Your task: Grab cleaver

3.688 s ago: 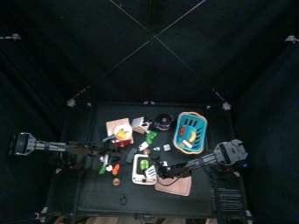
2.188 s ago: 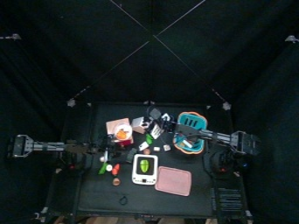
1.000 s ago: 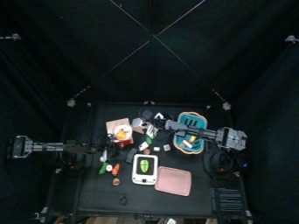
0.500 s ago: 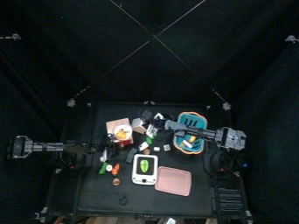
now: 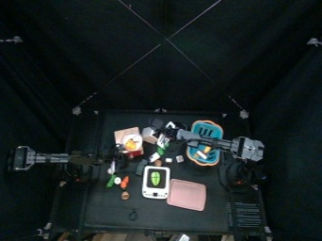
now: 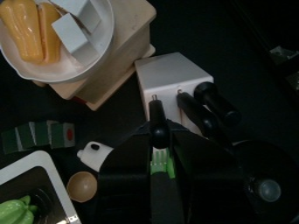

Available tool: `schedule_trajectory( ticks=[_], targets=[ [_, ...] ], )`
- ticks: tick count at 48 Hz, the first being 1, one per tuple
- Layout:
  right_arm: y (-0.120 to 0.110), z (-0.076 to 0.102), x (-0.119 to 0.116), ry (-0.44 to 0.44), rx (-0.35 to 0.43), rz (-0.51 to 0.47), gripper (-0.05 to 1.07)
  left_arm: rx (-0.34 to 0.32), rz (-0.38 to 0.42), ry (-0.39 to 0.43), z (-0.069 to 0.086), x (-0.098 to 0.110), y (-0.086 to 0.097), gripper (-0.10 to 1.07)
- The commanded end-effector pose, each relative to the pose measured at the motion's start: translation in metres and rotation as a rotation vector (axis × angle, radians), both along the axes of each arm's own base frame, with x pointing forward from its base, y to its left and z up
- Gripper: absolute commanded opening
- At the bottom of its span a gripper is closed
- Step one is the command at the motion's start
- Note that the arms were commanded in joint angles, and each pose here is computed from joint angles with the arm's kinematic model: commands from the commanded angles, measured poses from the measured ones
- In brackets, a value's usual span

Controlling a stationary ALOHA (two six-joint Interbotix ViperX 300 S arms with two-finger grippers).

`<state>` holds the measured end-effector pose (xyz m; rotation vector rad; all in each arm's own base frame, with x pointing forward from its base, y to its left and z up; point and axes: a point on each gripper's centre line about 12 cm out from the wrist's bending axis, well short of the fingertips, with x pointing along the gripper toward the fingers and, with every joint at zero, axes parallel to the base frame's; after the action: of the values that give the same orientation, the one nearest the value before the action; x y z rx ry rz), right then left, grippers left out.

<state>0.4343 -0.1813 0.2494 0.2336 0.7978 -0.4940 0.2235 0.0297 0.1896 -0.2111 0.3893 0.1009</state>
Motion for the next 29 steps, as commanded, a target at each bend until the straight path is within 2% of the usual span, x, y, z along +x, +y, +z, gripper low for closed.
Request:
schedule_trajectory(
  ticks=[1,19,29],
  targets=[
    [-0.002,0.021,0.000,-0.049,-0.018,-0.005,0.40,0.002,0.002,-0.012,0.004,0.002,0.001,0.78],
    [-0.002,0.023,-0.001,-0.053,-0.016,-0.006,0.40,0.001,0.001,-0.012,0.003,0.002,0.001,0.78],
    [0.000,0.033,-0.003,-0.075,-0.020,-0.008,0.40,0.001,0.001,-0.012,0.003,0.002,0.001,0.78]
  ],
)
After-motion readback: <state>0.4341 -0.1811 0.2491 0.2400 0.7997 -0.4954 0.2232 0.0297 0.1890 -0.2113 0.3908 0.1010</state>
